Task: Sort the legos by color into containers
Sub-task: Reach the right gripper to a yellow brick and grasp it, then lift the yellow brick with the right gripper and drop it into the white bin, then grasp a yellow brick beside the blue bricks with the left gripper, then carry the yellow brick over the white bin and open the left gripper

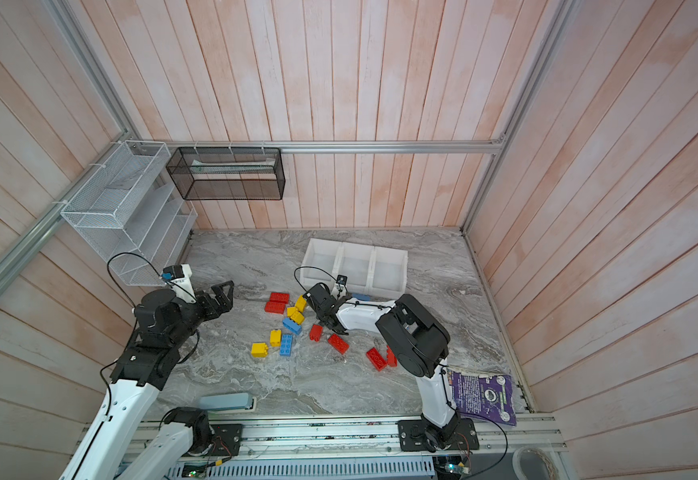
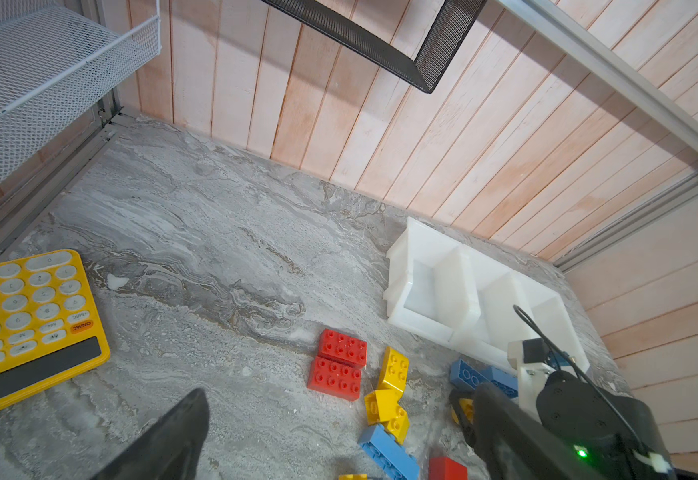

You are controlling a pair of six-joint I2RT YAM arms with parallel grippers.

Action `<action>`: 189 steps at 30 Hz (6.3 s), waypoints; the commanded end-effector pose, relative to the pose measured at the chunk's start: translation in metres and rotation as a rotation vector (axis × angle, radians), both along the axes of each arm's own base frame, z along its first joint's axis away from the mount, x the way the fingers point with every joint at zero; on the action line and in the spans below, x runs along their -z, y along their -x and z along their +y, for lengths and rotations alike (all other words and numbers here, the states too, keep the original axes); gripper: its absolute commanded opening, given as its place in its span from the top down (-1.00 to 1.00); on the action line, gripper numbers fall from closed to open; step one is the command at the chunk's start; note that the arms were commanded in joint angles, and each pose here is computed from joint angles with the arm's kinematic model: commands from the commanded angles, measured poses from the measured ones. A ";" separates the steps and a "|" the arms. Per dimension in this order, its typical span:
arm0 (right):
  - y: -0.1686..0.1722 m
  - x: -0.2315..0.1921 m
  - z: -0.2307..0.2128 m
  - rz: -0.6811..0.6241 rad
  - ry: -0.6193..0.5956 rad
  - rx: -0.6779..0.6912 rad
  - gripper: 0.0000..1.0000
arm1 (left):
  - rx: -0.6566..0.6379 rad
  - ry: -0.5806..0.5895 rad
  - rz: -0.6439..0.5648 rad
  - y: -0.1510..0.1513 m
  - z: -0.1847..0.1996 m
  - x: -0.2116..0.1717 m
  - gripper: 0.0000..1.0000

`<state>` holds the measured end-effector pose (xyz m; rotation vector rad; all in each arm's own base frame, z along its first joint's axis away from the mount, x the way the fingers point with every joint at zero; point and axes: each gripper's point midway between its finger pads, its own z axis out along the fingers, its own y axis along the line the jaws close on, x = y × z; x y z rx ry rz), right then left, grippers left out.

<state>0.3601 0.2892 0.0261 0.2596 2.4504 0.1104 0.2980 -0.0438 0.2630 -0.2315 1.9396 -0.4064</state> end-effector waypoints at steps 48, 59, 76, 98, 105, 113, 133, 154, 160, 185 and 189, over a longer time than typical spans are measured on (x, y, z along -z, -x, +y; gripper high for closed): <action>-0.079 -0.117 -0.163 -0.179 -0.349 -0.047 0.42 | 0.117 -0.256 0.350 -0.059 -0.055 0.072 -1.00; -0.103 -0.090 -0.179 -0.144 -0.328 0.009 0.35 | 0.151 -0.261 0.397 -0.062 -0.062 0.092 -0.95; -0.092 -0.143 -0.182 -0.244 -0.331 -0.002 -0.39 | 0.197 -0.265 0.470 -0.012 -0.076 0.087 -0.71; 0.008 -0.160 -0.116 -0.383 -0.330 -0.251 -0.47 | 0.209 -0.234 0.768 0.054 -0.081 0.170 -0.65; 0.009 -0.158 -0.113 -0.382 -0.340 -0.265 -0.47 | 0.147 -0.268 0.854 0.062 -0.074 0.188 -0.65; 0.009 -0.156 -0.111 -0.383 -0.352 -0.270 -0.41 | 0.081 -0.243 0.910 0.069 -0.069 0.204 -0.47; 0.009 -0.153 -0.108 -0.376 -0.370 -0.272 -0.40 | 0.092 -0.261 0.989 0.073 -0.072 0.233 -0.06; 0.011 -0.159 -0.107 -0.386 -0.381 -0.281 -0.39 | 0.122 -0.236 0.892 0.054 -0.082 0.187 0.30; 0.015 -0.167 -0.107 -0.403 -0.398 -0.287 -0.39 | 0.149 -0.219 0.804 0.037 -0.091 0.147 0.30; 0.040 -0.201 -0.145 -0.588 -0.425 -0.137 -0.39 | 0.528 -0.081 0.510 -0.091 -0.288 0.084 0.30; 0.044 -0.207 -0.151 -0.620 -0.431 -0.121 -0.39 | 0.597 -0.036 0.467 -0.105 -0.324 0.086 0.30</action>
